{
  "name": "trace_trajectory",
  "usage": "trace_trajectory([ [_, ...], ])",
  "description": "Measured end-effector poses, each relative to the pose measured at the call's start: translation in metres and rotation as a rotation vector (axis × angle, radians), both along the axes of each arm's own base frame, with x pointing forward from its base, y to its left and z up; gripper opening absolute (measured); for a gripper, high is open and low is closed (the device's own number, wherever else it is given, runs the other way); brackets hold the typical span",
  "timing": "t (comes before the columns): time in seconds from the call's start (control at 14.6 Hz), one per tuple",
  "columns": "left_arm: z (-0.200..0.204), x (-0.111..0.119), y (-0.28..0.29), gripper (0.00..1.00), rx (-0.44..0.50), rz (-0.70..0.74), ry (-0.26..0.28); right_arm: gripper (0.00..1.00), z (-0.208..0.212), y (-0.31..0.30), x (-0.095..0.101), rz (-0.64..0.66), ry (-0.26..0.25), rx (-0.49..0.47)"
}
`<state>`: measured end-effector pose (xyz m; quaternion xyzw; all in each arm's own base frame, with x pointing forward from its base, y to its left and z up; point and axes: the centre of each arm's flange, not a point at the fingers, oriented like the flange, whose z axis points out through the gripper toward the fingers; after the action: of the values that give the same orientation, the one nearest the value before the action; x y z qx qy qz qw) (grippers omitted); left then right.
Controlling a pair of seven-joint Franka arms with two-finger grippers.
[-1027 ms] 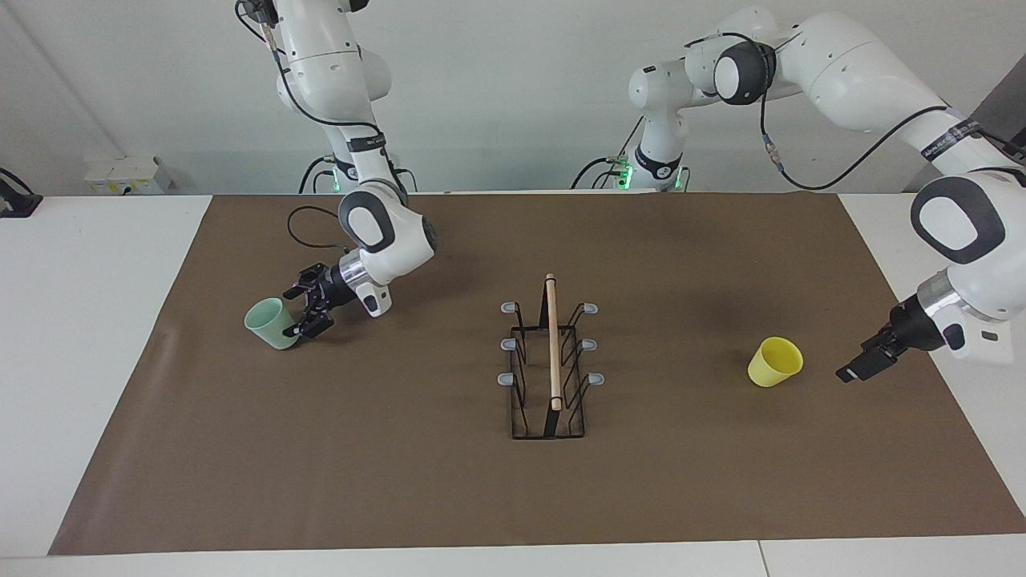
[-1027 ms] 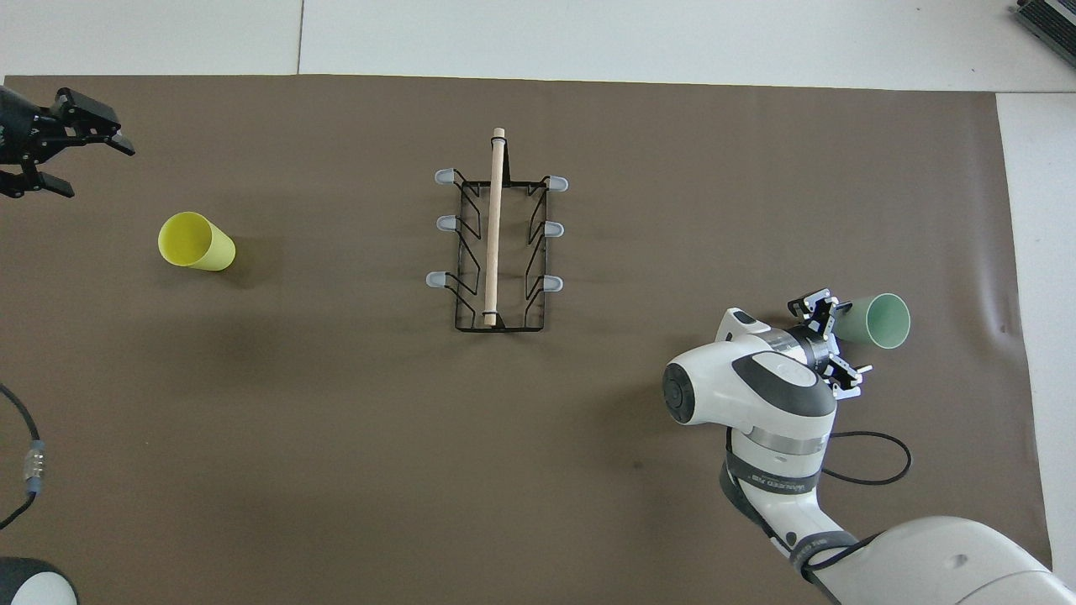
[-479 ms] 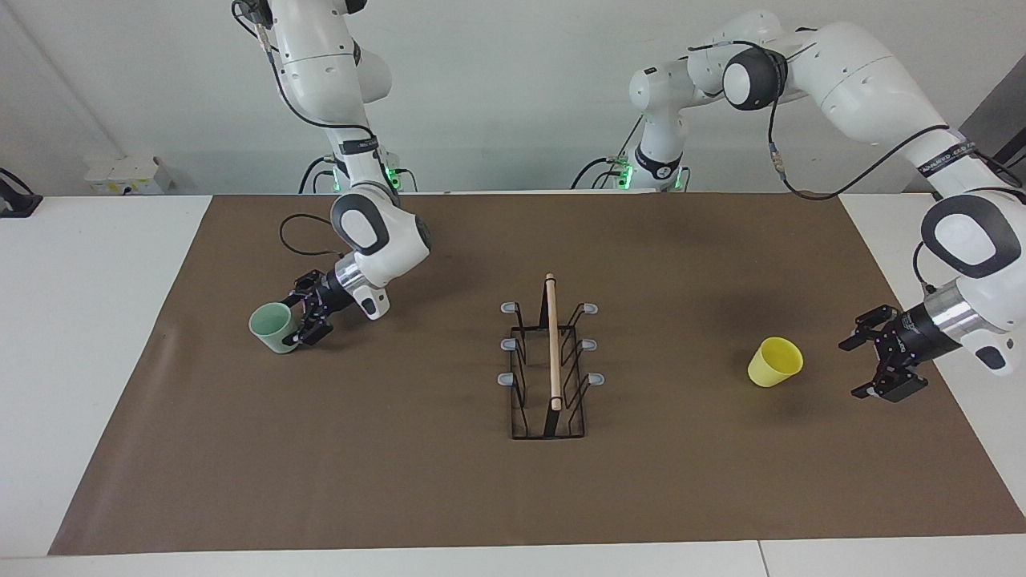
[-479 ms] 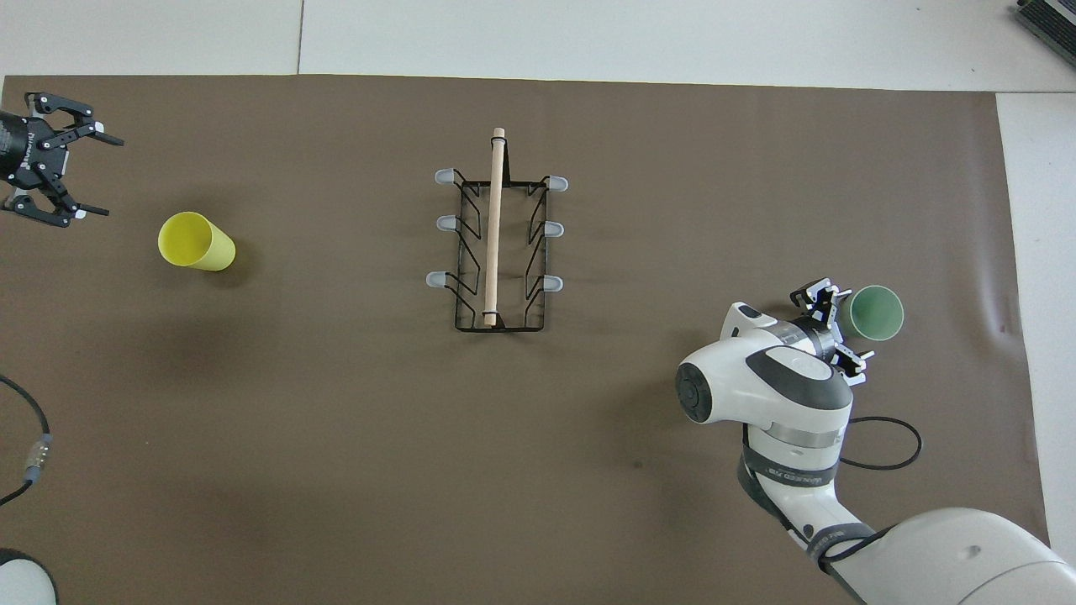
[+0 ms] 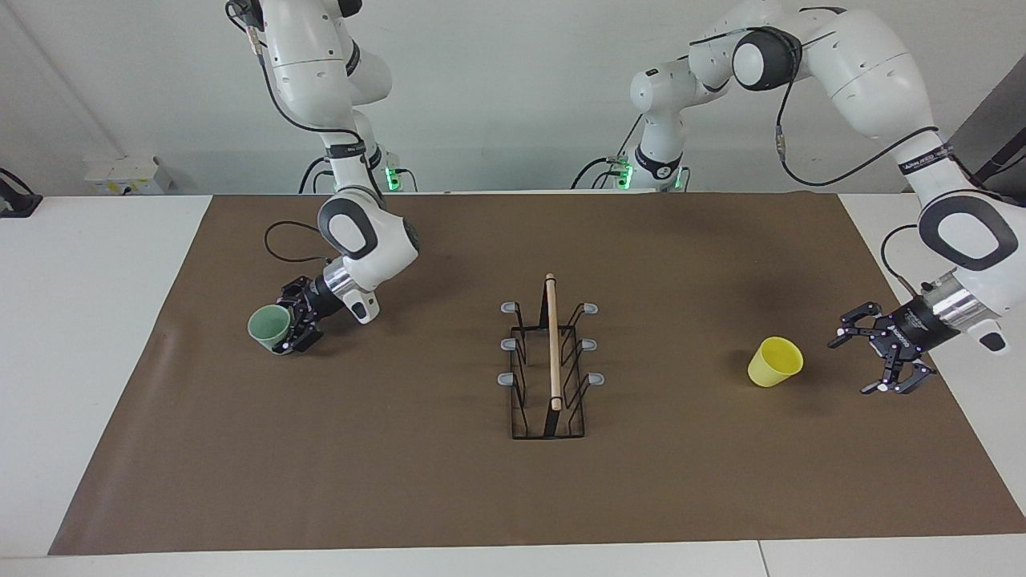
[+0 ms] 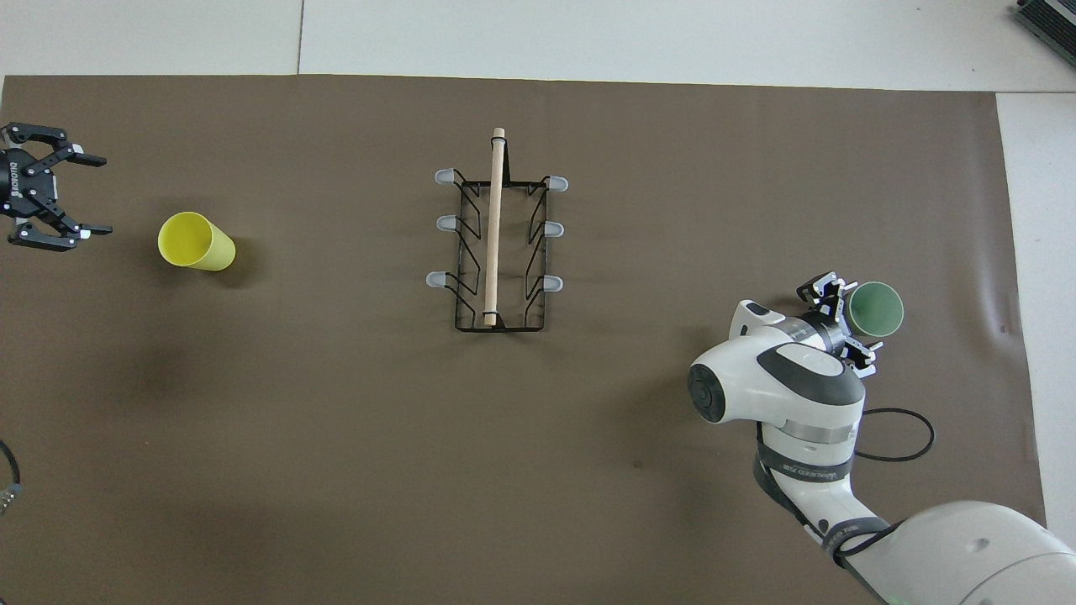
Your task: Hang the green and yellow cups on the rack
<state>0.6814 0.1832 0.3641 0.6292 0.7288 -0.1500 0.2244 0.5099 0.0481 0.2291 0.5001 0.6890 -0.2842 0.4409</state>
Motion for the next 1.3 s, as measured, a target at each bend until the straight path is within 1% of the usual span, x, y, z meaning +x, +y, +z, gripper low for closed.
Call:
trace_trajectory([
  [0.14,-0.016,-0.007,0.006,1.00,-0.007,0.051,0.019,0.97,-0.001,-0.002,0.000,0.001,0.002,0.006],
  [0.27,-0.034,-0.014,0.010,1.00,-0.003,0.083,0.038,0.76,-0.001,-0.002,0.001,0.001,0.002,0.005],
  [0.34,-0.044,-0.018,0.009,1.00,-0.006,0.091,0.052,0.70,0.001,-0.002,0.003,0.000,-0.003,0.005],
  [0.48,-0.066,-0.030,0.003,1.00,-0.026,0.109,0.083,0.70,0.010,0.001,0.012,-0.024,-0.031,0.028],
  [0.62,-0.078,-0.040,-0.004,1.00,-0.068,0.137,0.099,0.70,0.029,0.011,0.029,-0.107,-0.077,0.109],
  [0.75,-0.083,-0.052,-0.007,1.00,-0.113,0.154,0.100,0.70,0.052,0.033,0.046,-0.169,-0.126,0.198],
  [0.89,-0.087,-0.065,-0.011,1.00,-0.170,0.163,0.083,0.70,0.076,0.051,0.059,-0.256,-0.162,0.298],
  [1.1,-0.096,-0.083,-0.017,1.00,-0.242,0.162,0.042,0.70,0.115,0.064,0.078,-0.377,-0.166,0.423],
  [1.3,-0.100,-0.088,-0.024,1.00,-0.294,0.201,0.020,0.70,0.143,0.070,0.086,-0.470,-0.185,0.539],
])
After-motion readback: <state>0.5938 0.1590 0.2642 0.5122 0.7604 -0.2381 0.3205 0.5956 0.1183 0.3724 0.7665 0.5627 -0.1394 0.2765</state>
